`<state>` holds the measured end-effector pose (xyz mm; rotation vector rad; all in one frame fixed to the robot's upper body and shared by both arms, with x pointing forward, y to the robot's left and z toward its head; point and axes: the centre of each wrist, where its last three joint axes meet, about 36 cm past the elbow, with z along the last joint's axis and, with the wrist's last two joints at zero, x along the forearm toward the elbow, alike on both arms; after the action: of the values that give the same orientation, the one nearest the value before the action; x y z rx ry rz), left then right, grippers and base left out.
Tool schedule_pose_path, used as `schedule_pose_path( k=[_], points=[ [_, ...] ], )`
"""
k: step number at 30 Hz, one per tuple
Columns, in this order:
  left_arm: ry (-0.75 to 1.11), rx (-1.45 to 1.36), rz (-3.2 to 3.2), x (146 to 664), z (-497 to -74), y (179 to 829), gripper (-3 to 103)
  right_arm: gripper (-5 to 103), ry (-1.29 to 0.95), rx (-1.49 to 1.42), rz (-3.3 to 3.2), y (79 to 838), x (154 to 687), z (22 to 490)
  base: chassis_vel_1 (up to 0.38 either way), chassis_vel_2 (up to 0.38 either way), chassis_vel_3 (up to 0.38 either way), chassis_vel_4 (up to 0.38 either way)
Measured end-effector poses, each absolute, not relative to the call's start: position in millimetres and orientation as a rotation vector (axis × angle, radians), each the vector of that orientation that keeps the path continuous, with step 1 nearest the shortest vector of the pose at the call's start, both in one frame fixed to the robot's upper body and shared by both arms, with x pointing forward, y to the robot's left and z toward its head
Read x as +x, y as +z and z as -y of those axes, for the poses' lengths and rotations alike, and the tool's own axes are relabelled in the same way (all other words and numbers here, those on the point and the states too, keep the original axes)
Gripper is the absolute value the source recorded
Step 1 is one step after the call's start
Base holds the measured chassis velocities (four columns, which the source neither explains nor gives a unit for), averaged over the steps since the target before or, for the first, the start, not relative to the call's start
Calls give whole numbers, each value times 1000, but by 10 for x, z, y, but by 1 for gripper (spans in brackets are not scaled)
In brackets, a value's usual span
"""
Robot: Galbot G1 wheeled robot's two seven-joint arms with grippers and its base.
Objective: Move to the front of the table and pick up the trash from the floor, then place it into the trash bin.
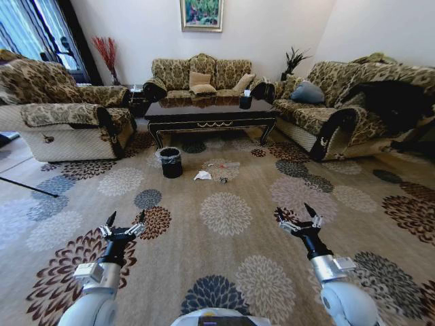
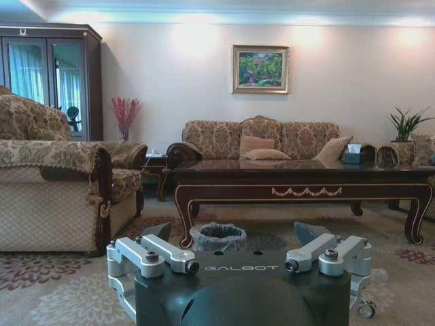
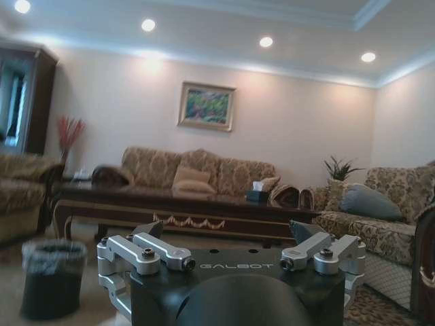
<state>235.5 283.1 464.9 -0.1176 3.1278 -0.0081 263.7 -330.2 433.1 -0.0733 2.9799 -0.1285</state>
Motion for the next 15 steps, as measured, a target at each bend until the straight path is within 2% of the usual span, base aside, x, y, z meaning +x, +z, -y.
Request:
schedule_pose_path(
  k=[3,15],
  points=[
    [-5,-117,-3126,2364,-2814,4644,100,100,-40,-60,-2944,4350,2660,3313,0,0,0,0],
    [-67,-80,-3048,2353,-2777,5087,100,100,-84,-60,-2967,4223,2687,3339,0,0,0,0]
  ],
)
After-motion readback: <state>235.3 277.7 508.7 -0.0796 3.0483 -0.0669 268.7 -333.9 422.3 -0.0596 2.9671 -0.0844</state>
